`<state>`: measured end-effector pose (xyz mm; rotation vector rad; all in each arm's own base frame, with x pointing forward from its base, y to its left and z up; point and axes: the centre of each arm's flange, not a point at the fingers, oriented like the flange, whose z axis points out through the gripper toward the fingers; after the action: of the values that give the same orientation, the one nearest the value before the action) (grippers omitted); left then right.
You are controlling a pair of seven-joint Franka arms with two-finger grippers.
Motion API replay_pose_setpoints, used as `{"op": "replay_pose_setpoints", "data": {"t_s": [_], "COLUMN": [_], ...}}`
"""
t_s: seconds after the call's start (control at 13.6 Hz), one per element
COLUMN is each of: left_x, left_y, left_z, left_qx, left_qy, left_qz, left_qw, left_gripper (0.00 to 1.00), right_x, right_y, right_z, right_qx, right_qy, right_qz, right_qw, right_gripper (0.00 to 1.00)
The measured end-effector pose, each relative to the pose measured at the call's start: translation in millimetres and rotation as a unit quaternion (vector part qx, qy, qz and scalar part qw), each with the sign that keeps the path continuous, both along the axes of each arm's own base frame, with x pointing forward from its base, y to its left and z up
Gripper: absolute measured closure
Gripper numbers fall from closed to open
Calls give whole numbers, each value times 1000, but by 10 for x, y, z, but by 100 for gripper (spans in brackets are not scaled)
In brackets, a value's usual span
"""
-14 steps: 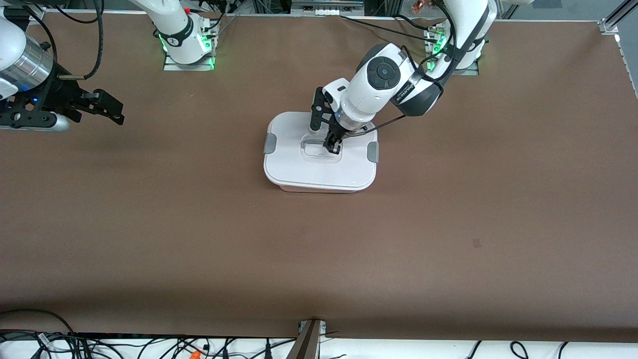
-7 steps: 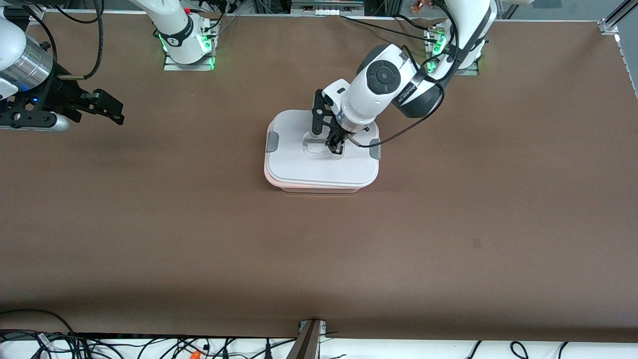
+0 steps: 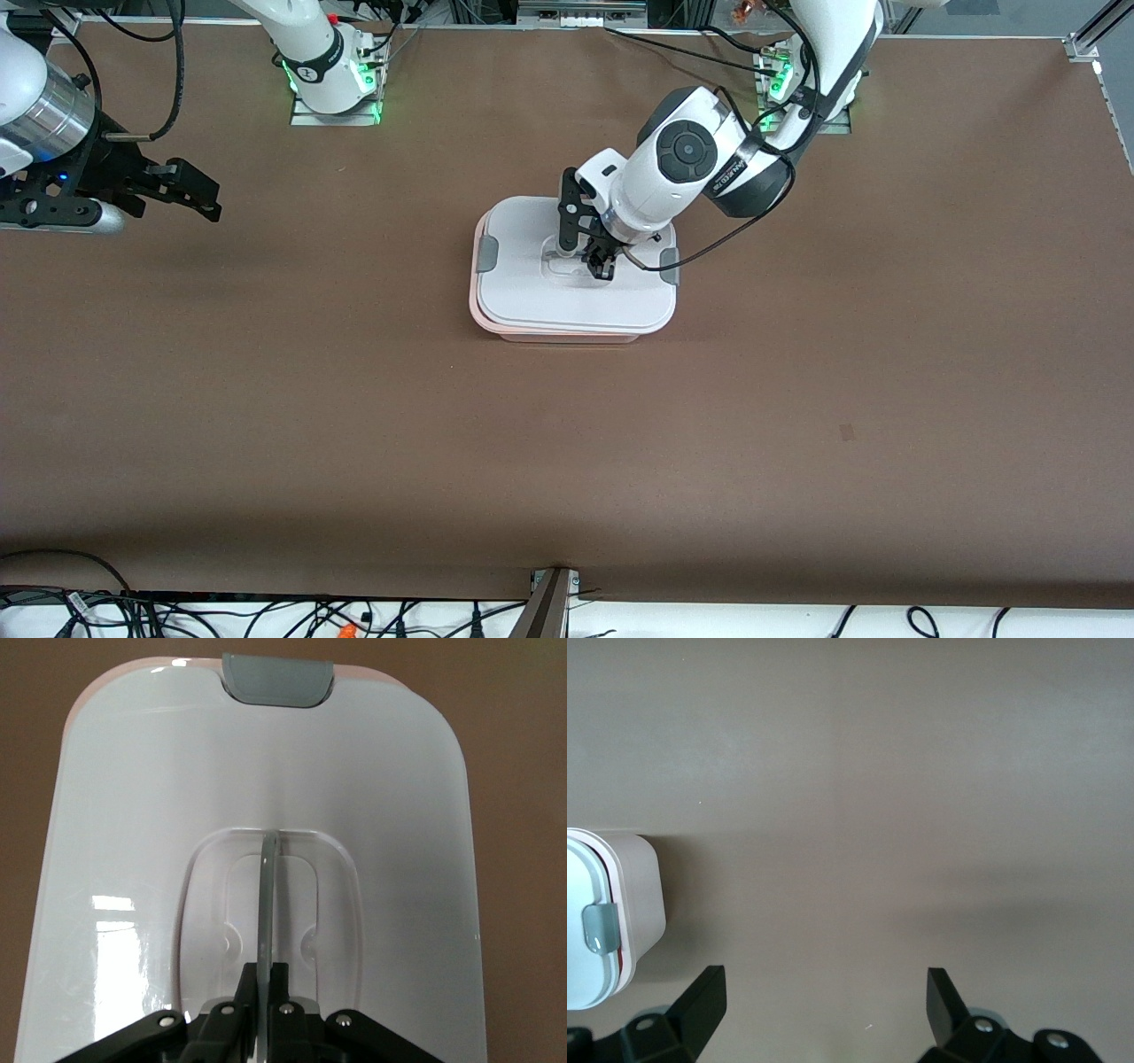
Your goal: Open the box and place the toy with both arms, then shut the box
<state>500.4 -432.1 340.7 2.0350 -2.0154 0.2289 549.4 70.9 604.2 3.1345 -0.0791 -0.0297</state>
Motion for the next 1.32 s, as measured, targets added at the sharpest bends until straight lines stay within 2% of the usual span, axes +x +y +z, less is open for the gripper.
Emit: {"op": "replay_pose_setpoints", "data": {"t_s": [1.1, 1.32], "left_x": [26, 0], "left_y": [-22, -109], "left_z": [-13, 47], "left_qx": [-8, -16], "left_qy": [17, 10], "left_qz": [62, 67], "left_qw": [998, 998], "left_gripper": [93, 93], "right_x": [6, 6], "right_y": [2, 2], "right_z": [-12, -12], "right_qx": [0, 0], "right_qy": [1, 1], "right_qz": [0, 0], "right_qw": [1000, 1000], "right_gripper": [0, 0]}}
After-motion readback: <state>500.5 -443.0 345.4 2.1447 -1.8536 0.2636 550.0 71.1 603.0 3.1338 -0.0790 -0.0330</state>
